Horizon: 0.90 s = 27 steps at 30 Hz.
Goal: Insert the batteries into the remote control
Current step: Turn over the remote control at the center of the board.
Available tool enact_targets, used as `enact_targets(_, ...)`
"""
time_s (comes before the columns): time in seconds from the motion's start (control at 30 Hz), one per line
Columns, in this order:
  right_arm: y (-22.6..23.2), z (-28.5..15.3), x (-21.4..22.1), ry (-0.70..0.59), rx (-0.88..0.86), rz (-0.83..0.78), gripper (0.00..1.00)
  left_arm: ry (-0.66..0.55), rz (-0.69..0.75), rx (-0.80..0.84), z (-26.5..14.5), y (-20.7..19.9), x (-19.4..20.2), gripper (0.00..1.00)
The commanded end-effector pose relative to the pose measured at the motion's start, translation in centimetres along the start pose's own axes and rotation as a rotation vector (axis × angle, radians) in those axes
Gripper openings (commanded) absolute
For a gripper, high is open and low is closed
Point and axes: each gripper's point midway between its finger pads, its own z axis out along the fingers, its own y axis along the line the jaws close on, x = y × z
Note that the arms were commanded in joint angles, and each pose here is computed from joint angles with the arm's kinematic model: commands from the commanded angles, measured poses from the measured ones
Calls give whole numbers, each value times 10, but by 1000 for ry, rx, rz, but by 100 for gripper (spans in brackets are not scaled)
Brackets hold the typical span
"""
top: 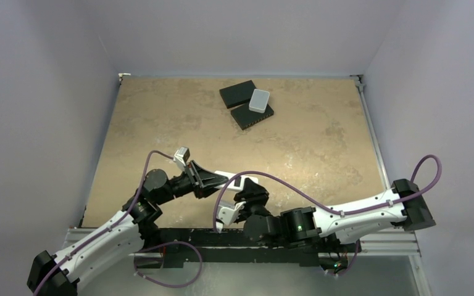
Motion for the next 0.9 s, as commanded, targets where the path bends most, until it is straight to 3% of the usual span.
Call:
enact_targets(0.0, -14, -1, -4, 5, 71, 66, 27, 53, 18, 59, -3, -14, 10, 0)
enact_targets(0.07, -13, -1, -3, 6, 72, 67, 20, 64, 19, 62, -3, -15, 12, 3)
enact_targets(0.27, -15, -2, -2, 6, 79, 95, 4, 85, 44, 101, -5, -23, 16, 43)
enact_targets(0.37, -14, -3, 0, 13, 79, 122, 0, 87, 71, 97, -4, -24, 16, 51)
enact_targets(0.6, -12, -12, 4, 4, 25, 293, 0, 53, 192, 51, -2, -25, 12, 55)
enact_targets(0.87, -5, -23, 6, -10, -87, 596, 0, -10, 336, -19, -4, -34, 2, 54)
